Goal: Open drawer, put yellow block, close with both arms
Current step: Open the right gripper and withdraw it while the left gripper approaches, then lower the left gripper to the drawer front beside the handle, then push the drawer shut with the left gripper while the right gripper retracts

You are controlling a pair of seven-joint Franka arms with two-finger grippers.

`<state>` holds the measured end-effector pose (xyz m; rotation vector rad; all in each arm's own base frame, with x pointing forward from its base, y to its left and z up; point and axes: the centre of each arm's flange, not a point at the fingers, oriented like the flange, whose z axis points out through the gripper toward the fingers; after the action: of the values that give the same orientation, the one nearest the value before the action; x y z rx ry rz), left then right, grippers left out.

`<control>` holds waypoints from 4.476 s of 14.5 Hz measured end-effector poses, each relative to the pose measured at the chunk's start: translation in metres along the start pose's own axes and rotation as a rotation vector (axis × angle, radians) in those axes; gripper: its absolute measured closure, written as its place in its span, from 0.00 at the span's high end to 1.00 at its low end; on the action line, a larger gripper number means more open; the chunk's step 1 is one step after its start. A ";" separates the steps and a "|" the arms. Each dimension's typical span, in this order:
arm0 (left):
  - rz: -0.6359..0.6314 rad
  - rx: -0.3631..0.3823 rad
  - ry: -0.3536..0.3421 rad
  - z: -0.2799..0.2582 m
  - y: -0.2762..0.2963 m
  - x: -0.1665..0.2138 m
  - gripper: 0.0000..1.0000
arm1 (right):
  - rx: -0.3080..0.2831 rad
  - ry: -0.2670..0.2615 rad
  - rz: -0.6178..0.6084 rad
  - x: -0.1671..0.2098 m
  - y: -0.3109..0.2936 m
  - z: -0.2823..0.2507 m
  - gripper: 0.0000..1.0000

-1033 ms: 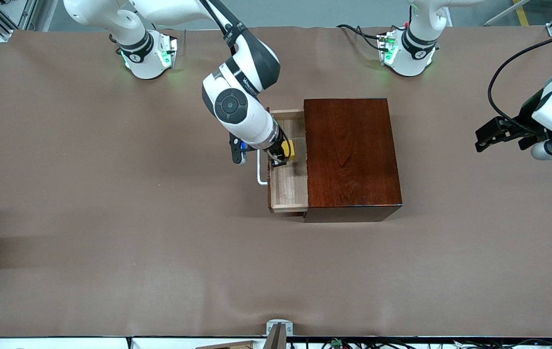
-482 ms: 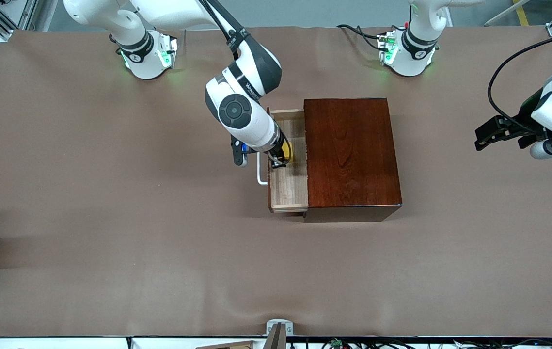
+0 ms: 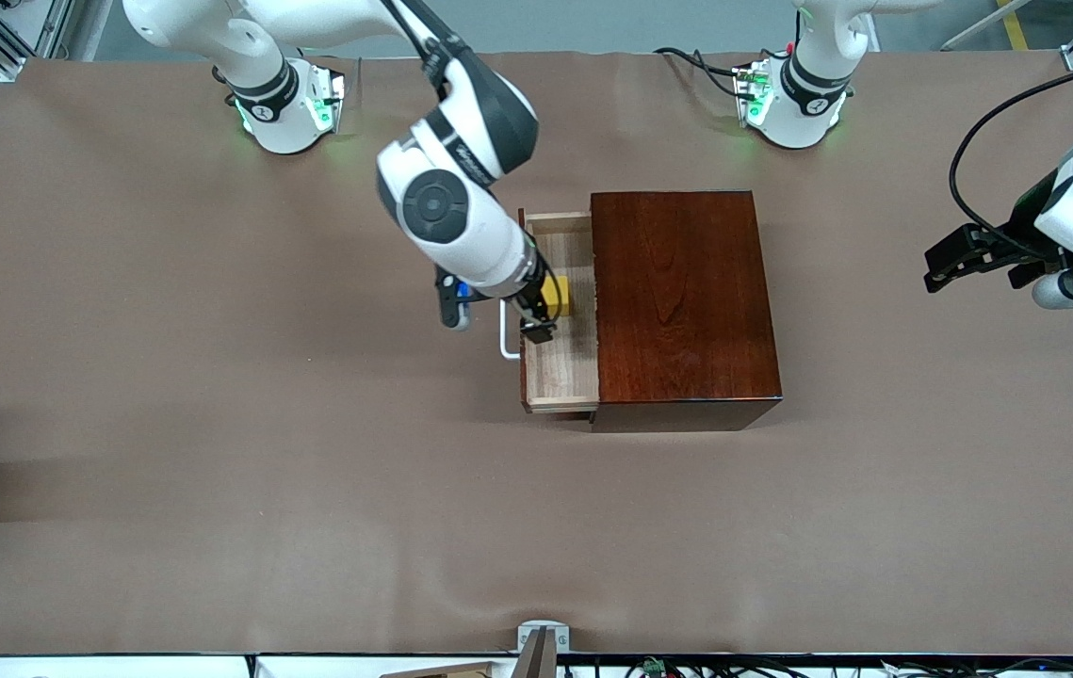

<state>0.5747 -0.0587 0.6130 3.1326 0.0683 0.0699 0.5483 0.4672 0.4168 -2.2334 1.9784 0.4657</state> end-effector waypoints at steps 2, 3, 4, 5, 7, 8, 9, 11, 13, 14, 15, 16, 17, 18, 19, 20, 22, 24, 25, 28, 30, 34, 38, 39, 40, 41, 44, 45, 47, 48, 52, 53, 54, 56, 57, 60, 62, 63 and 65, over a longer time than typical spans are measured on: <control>0.000 0.000 0.001 0.000 0.000 0.000 1.00 | 0.005 -0.012 0.001 0.023 -0.018 -0.045 1.00; 0.000 -0.001 0.001 -0.001 0.001 0.000 1.00 | 0.011 -0.017 -0.003 0.034 -0.025 -0.062 1.00; -0.007 -0.006 0.000 0.000 0.006 -0.001 1.00 | 0.018 -0.022 -0.012 0.044 -0.031 -0.075 1.00; -0.031 -0.015 -0.002 0.000 0.015 -0.002 1.00 | 0.027 -0.025 -0.025 0.051 -0.035 -0.086 1.00; -0.084 -0.034 -0.007 0.001 0.044 -0.006 1.00 | 0.031 -0.029 -0.048 0.064 -0.038 -0.102 1.00; -0.111 -0.044 -0.005 0.000 0.062 -0.006 1.00 | 0.031 -0.030 -0.060 0.071 -0.039 -0.110 1.00; -0.138 -0.053 -0.007 -0.001 0.084 -0.008 1.00 | 0.032 -0.031 -0.078 0.080 -0.040 -0.118 1.00; -0.201 -0.062 -0.031 0.009 0.134 -0.014 1.00 | 0.028 -0.034 -0.116 0.098 -0.042 -0.138 1.00; -0.258 -0.065 -0.059 0.028 0.190 -0.026 1.00 | 0.018 -0.034 -0.162 0.120 -0.043 -0.162 1.00; -0.284 -0.075 -0.059 0.036 0.218 -0.030 1.00 | 0.013 -0.034 -0.188 0.131 -0.043 -0.172 1.00; -0.313 -0.096 -0.048 0.040 0.244 -0.033 1.00 | 0.011 -0.035 -0.215 0.142 -0.044 -0.180 1.00; -0.344 -0.122 -0.035 0.042 0.269 -0.036 1.00 | 0.010 -0.036 -0.239 0.152 -0.044 -0.187 1.00; -0.377 -0.152 -0.025 0.041 0.295 -0.040 1.00 | 0.006 -0.037 -0.264 0.161 -0.044 -0.194 1.00; -0.407 -0.181 -0.017 0.041 0.320 -0.046 1.00 | 0.001 -0.038 -0.288 0.168 -0.044 -0.198 1.00; -0.434 -0.213 -0.009 0.044 0.344 -0.051 1.00 | -0.004 -0.039 -0.314 0.176 -0.044 -0.202 1.00; -0.458 -0.256 0.002 0.049 0.370 -0.058 1.00 | -0.006 -0.040 -0.344 0.186 -0.044 -0.207 1.00; -0.497 -0.338 0.016 0.067 0.416 -0.071 1.00 | -0.016 -0.043 -0.420 0.211 -0.043 -0.220 1.00; -0.517 -0.359 0.019 0.096 0.449 -0.082 1.00 | -0.025 -0.035 -0.509 0.242 -0.039 -0.236 1.00; -0.517 -0.357 0.021 0.110 0.459 -0.085 1.00 | -0.024 -0.034 -0.552 0.259 -0.038 -0.244 1.00; -0.590 -0.380 0.043 0.154 0.493 -0.097 1.00 | -0.023 -0.034 -0.689 0.312 -0.031 -0.268 1.00; -0.647 -0.380 0.054 0.183 0.518 -0.113 1.00 | -0.042 0.009 -0.788 0.342 -0.025 -0.280 1.00; -0.798 -0.380 0.039 0.239 0.547 -0.133 1.00 | -0.134 0.139 -1.040 0.362 -0.015 -0.295 1.00; -0.975 -0.333 -0.005 0.272 0.552 -0.140 1.00 | -0.161 0.172 -1.228 0.389 -0.002 -0.317 1.00; -1.004 -0.314 -0.013 0.277 0.553 -0.144 1.00 | -0.164 0.166 -1.258 0.399 0.002 -0.323 1.00; -1.026 -0.300 -0.019 0.282 0.553 -0.147 1.00 | -0.171 0.157 -1.283 0.407 0.007 -0.327 1.00; -1.040 -0.287 -0.023 0.286 0.553 -0.147 1.00 | -0.179 0.152 -1.304 0.414 0.011 -0.329 1.00; -1.090 -0.222 -0.032 0.303 0.549 -0.149 1.00 | -0.223 0.165 -1.330 0.424 0.023 -0.329 1.00; -1.099 -0.193 -0.034 0.309 0.547 -0.151 1.00 | -0.219 0.173 -1.334 0.425 0.027 -0.328 1.00; -1.114 -0.125 -0.031 0.318 0.540 -0.151 1.00 | -0.194 0.191 -1.348 0.428 0.038 -0.325 1.00; -1.129 -0.098 -0.029 0.319 0.536 -0.149 1.00 | -0.181 0.202 -1.363 0.430 0.046 -0.322 1.00; -1.161 0.049 -0.008 0.320 0.514 -0.139 1.00 | -0.178 0.236 -1.497 0.426 0.076 -0.325 1.00; -1.172 0.094 -0.002 0.320 0.505 -0.134 1.00 | -0.179 0.241 -1.541 0.426 0.080 -0.327 1.00; -1.179 0.135 0.011 0.321 0.496 -0.130 1.00 | -0.179 0.246 -1.569 0.428 0.082 -0.327 1.00; -1.177 0.202 0.041 0.324 0.483 -0.126 1.00 | -0.178 0.253 -1.589 0.429 0.081 -0.324 1.00; -1.175 0.228 0.049 0.325 0.480 -0.126 1.00 | -0.179 0.254 -1.591 0.430 0.081 -0.323 1.00; -1.172 0.246 0.059 0.326 0.477 -0.126 1.00 | -0.182 0.266 -1.592 0.431 0.081 -0.325 1.00; -1.134 0.251 0.075 0.326 0.478 -0.128 1.00 | -0.182 0.292 -1.593 0.430 0.082 -0.333 1.00; -1.086 0.252 0.087 0.325 0.481 -0.131 1.00 | -0.181 0.300 -1.593 0.429 0.083 -0.336 1.00; -1.010 0.237 0.098 0.312 0.485 -0.133 1.00 | -0.181 0.305 -1.593 0.429 0.083 -0.338 1.00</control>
<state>0.4764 -0.5510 0.2996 2.8749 1.6930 0.2071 0.5580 -0.0485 0.6142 -3.1258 -0.2538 0.0457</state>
